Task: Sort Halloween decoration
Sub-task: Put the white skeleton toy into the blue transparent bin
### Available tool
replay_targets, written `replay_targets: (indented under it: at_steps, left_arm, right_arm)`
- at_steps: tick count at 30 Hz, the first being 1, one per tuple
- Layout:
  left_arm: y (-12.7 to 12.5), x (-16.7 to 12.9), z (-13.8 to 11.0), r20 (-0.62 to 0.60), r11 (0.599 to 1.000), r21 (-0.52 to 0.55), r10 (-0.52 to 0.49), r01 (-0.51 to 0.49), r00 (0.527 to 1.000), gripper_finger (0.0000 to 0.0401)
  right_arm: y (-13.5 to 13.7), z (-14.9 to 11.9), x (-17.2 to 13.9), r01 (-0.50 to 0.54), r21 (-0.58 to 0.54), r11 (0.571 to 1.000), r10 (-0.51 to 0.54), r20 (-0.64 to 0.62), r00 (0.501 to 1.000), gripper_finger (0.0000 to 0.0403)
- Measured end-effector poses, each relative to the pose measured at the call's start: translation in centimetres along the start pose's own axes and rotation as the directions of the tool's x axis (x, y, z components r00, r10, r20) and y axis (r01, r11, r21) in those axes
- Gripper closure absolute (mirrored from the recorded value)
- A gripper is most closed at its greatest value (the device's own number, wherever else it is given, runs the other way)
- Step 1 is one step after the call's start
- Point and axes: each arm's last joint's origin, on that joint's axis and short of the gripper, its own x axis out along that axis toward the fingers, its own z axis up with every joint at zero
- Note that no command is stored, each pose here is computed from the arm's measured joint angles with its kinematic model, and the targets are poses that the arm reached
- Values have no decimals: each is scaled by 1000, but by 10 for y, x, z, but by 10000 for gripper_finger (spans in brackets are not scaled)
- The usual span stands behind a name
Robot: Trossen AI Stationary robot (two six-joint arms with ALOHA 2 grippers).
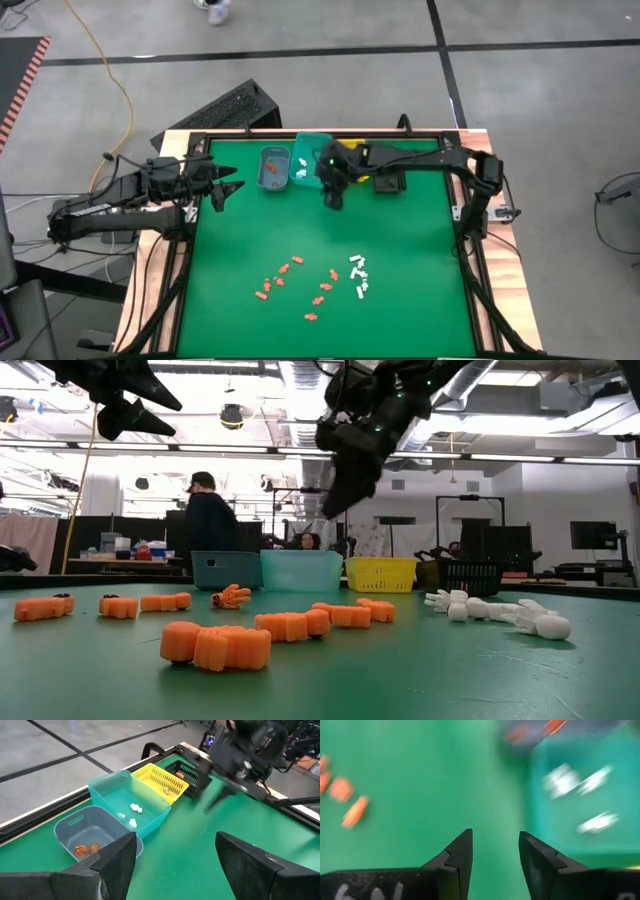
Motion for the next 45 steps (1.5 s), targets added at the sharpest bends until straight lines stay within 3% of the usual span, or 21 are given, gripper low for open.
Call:
replay_targets:
  at_steps: [7, 13, 18, 26, 40, 45]
  left_arm:
    - [0, 0, 0, 0, 1000, 1, 0, 0, 1000, 140]
    - [0, 0, 0, 0, 1000, 1, 0, 0, 1000, 140]
    - [0, 0, 0, 0, 1000, 1, 0, 0, 1000, 140]
    - [0, 0, 0, -1, 1000, 1, 1, -1, 1000, 140]
    - [0, 0, 0, -2, 1000, -12, 0, 0, 1000, 140]
    - [0, 0, 0, -2, 1000, -16, 0, 0, 1000, 140]
  right_arm:
    - [63, -29, 5, -161, -92, 983, 127, -296, 947, 254]
    - [108, -49, 11, -239, -183, 954, 160, -364, 918, 257]
    - [131, -64, 17, -216, -242, 946, 116, -371, 922, 258]
    - [147, -87, 26, -200, -243, 949, 95, -384, 918, 258]
    - [147, -111, 40, -167, -220, 961, 75, -374, 924, 258]
    - [148, -117, 40, -108, -244, 964, 10, -372, 928, 268]
